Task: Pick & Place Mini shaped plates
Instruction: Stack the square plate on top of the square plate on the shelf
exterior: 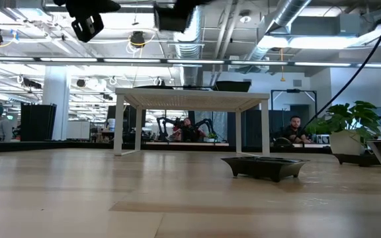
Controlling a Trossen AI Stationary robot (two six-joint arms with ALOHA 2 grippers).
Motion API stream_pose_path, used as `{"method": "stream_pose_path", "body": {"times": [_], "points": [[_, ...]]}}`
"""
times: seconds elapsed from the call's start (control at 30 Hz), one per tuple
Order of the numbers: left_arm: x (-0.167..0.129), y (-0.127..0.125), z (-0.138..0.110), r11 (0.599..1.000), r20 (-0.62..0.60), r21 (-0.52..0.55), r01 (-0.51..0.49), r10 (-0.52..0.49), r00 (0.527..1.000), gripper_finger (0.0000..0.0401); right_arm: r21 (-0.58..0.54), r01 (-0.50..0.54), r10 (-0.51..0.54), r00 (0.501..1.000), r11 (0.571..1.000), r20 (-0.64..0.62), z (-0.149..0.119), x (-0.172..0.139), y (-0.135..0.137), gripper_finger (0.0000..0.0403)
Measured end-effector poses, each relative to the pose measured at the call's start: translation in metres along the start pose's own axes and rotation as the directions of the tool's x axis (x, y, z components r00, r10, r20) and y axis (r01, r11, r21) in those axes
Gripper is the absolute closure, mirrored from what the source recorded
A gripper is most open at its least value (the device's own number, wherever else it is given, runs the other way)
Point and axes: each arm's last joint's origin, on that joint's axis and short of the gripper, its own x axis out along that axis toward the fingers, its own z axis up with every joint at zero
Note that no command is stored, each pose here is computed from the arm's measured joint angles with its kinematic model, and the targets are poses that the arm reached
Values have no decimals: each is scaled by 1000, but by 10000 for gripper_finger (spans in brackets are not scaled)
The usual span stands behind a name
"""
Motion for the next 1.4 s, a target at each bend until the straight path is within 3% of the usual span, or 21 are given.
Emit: {"method": "stream_pose_path", "body": {"times": [0.2, 0.47, 0.6, 0.73, 0.87, 1.4], "points": [[2, 1, 0, 999, 10, 17, -28, 28, 1000, 316, 126, 98, -78, 985, 987, -156, -35, 30, -56, 401], [2, 1, 0, 999, 11, 22, -28, 28, 1000, 316, 248, 187, -123, 960, 951, -252, -69, 53, -105, 401], [2, 1, 0, 998, 11, 63, -28, 28, 1000, 316, 247, 75, -22, 977, 966, -212, -77, 58, -113, 401], [2, 1, 0, 998, 11, 65, -29, 28, 1000, 316, 227, 58, -6, 975, 972, -224, -82, 60, -117, 401], [2, 1, 0, 998, 11, 65, -29, 28, 1000, 316, 208, -25, 65, 979, 978, -191, -88, 62, -122, 401], [2, 1, 0, 998, 13, 61, -28, 27, 1000, 316, 242, -52, 107, 969, 969, -221, -105, 67, -135, 401]]}}
